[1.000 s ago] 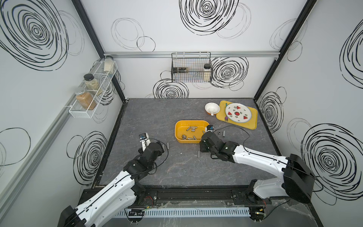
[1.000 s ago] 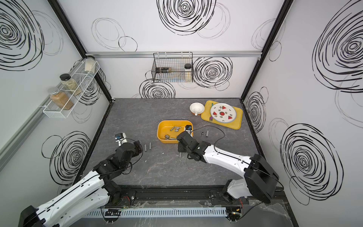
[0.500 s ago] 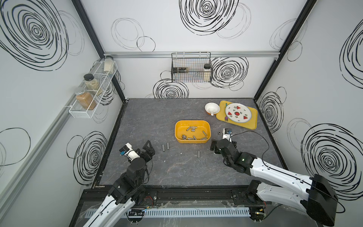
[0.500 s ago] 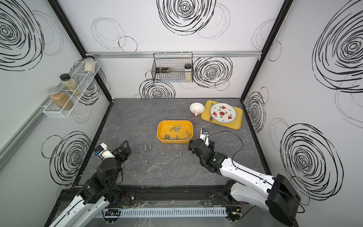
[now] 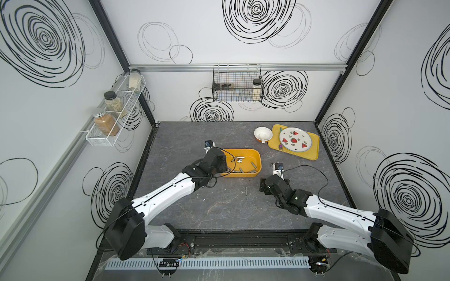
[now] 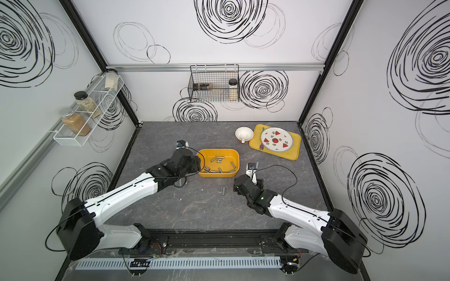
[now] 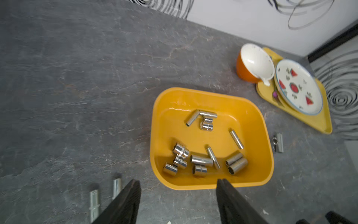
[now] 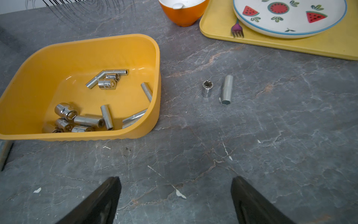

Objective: Take out the socket from the storage box
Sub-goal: Pick up the socket head from the storage box.

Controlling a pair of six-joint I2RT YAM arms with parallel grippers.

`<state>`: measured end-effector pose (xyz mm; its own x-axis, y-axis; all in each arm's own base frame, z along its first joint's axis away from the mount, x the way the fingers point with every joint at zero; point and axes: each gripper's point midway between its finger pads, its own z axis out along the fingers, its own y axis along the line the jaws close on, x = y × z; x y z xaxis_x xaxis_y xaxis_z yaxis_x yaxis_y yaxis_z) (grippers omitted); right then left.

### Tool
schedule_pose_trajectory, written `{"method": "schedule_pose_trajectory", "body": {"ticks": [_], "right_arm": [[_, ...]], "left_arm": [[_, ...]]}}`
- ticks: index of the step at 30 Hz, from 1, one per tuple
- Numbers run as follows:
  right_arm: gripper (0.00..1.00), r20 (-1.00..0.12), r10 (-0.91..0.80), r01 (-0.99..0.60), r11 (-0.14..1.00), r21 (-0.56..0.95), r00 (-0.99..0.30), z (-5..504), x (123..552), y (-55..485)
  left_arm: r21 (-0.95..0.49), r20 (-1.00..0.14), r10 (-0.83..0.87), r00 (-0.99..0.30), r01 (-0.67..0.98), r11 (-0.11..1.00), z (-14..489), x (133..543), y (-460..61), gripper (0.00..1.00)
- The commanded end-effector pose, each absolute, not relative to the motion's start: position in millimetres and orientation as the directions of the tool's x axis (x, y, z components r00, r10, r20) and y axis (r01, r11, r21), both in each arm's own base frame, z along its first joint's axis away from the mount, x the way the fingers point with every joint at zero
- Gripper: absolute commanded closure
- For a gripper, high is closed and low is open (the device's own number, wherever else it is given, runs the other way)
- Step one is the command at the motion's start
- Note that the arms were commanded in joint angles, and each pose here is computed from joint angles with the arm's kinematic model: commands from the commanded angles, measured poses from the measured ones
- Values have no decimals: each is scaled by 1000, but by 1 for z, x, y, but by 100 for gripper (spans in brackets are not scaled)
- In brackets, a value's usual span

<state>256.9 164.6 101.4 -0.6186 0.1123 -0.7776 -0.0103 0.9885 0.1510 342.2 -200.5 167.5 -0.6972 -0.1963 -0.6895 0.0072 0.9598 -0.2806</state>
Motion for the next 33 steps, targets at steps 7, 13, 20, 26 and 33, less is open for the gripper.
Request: {"method": "schedule_pose_trajectory", "body": {"ticks": [7, 13, 20, 26, 33], "right_arm": [[9, -749, 77, -36, 990, 133, -658, 69, 254, 168], [10, -707, 26, -35, 997, 72, -706, 47, 255, 173], [11, -675, 4, -51, 997, 62, -738, 33, 257, 183], [11, -673, 1, -58, 996, 65, -739, 32, 260, 188], [11, -671, 0, -64, 995, 71, -741, 32, 261, 192]], "left_arm": [[-178, -627, 48, -777, 204, 963, 122, 414, -272, 38], [-153, -548, 84, -832, 198, 968, 77, 443, -273, 50], [-160, -513, 118, -850, 230, 960, 55, 447, -273, 50], [-125, -489, 154, -859, 243, 962, 36, 446, -271, 51], [-97, -454, 150, -878, 216, 972, 18, 450, -265, 53]]}}
